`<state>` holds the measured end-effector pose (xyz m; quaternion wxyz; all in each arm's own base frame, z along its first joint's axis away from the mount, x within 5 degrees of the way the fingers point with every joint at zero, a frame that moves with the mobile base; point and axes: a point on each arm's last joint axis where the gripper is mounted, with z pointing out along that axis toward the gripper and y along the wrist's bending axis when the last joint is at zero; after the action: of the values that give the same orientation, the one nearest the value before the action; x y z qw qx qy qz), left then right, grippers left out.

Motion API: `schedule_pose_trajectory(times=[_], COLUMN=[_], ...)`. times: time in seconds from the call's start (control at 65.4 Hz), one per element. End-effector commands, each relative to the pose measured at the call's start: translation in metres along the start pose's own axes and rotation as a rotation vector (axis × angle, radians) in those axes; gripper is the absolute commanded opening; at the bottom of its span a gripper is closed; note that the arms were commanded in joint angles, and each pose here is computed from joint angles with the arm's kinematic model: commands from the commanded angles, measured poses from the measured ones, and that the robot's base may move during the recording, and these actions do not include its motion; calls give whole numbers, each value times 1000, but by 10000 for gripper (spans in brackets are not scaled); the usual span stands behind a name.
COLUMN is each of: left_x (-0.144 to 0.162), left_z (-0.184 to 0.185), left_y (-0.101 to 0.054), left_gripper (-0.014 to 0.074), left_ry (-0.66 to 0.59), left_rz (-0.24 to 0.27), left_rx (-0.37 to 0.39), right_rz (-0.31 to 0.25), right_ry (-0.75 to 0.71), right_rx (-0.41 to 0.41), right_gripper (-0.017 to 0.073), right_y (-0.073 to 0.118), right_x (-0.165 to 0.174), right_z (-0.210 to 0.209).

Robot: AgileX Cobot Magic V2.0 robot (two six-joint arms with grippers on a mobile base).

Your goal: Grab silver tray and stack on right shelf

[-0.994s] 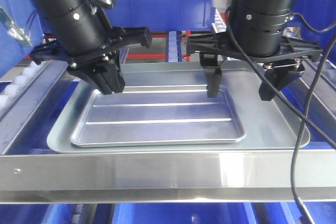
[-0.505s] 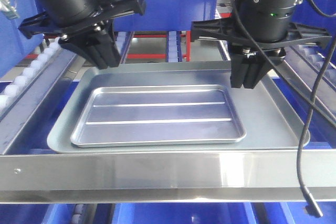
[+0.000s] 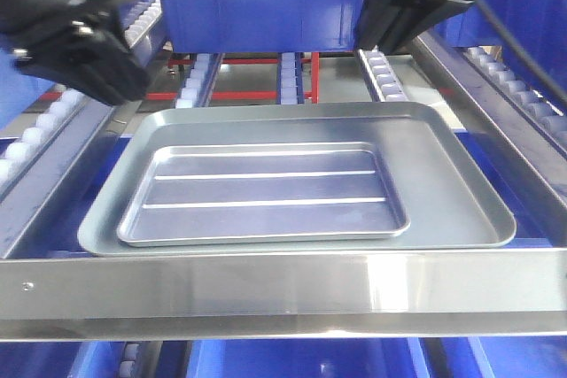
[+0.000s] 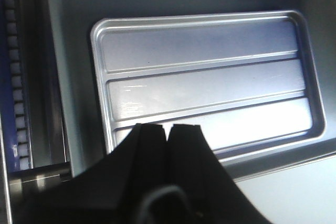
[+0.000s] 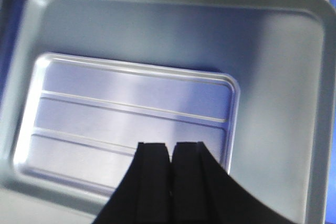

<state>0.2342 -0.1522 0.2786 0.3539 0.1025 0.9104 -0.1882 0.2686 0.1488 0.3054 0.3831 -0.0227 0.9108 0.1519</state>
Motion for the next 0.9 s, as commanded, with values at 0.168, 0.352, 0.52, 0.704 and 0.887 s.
schedule_pose_trajectory(times=[0.168, 0.352, 0.52, 0.704, 0.887], left_x=[25, 64, 97, 119, 126], left_z=[-65, -98, -126, -154, -166], left_y=[9, 22, 33, 42, 46], left_gripper=[-99, -100, -100, -100, -100], left_ry=[-411, -597, -717, -815, -857], left_rz=[40, 209, 286, 277, 272], left_rx=[122, 148, 157, 157, 155], right_rz=[-97, -239, -266, -260, -259], right_ry=[-302, -454, -532, -608, -614], right_rx=[-189, -267, -287, -307, -308], right_gripper=[50, 50, 50, 50, 50], right_y=[-18, -38, -56, -67, -67], right_x=[37, 85, 119, 137, 138], right_z=[-62, -94, -116, -131, -132])
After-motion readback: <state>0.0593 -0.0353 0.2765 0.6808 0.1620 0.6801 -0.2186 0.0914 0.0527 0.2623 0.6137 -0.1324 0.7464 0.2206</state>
